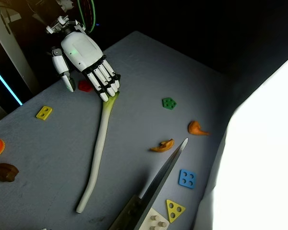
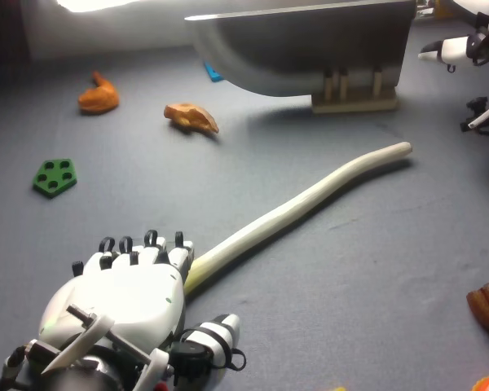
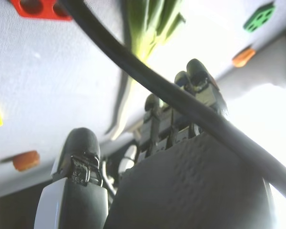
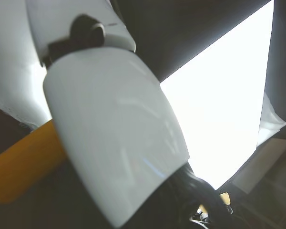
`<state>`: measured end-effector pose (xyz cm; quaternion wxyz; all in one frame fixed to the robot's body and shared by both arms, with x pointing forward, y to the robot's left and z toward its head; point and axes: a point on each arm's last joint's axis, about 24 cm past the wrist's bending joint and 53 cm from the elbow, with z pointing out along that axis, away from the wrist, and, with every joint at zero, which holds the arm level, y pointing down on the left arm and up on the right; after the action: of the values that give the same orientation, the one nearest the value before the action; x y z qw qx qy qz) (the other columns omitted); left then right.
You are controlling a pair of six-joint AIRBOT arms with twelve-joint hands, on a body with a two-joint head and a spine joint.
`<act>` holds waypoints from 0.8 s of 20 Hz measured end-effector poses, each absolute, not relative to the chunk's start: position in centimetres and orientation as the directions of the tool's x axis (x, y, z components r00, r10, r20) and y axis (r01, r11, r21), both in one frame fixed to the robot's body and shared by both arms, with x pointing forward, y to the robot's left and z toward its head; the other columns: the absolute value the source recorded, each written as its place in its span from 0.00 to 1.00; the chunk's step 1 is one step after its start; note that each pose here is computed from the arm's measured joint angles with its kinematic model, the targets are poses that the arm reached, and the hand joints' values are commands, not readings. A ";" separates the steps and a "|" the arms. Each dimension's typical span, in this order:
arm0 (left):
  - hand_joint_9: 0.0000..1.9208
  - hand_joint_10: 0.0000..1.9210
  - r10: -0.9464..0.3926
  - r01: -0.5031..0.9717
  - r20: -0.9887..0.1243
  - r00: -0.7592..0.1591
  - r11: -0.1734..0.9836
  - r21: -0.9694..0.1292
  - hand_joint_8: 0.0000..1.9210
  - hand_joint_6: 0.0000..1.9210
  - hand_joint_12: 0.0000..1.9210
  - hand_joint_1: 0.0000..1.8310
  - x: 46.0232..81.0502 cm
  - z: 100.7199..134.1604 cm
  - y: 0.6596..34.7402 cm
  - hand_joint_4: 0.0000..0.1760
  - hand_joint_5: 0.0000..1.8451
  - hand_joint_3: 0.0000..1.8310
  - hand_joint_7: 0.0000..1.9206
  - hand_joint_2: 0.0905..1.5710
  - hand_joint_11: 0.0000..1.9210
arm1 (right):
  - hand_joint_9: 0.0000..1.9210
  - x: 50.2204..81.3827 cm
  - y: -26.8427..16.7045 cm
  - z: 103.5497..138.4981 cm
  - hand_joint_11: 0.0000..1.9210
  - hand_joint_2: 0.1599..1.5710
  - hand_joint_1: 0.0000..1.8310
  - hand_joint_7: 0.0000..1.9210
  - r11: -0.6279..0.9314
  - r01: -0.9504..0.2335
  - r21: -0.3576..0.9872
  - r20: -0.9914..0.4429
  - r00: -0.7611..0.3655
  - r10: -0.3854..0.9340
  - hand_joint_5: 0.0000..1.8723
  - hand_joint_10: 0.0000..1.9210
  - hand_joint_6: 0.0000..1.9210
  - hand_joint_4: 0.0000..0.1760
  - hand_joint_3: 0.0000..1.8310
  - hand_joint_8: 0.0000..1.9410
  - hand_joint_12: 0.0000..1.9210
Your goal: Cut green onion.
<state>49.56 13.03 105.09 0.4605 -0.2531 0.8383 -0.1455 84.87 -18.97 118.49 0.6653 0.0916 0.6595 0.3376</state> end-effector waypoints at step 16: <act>0.06 0.00 -0.558 -0.279 -0.693 -0.456 0.830 -0.483 0.00 0.00 0.25 0.11 49.3 105.0 12.3 0.17 0.06 0.00 0.04 0.86 0.00 | 0.08 84.9 -19.0 118.5 0.00 0.60 0.64 0.15 0.755 -0.329 0.567 -0.816 -0.096 0.571 0.12 0.71 0.57 0.00 0.00 0.55 0.87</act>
<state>49.35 12.33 105.00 0.4580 -0.2492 0.8397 -0.1519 84.88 -19.02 118.54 0.6659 0.0917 0.6589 0.3376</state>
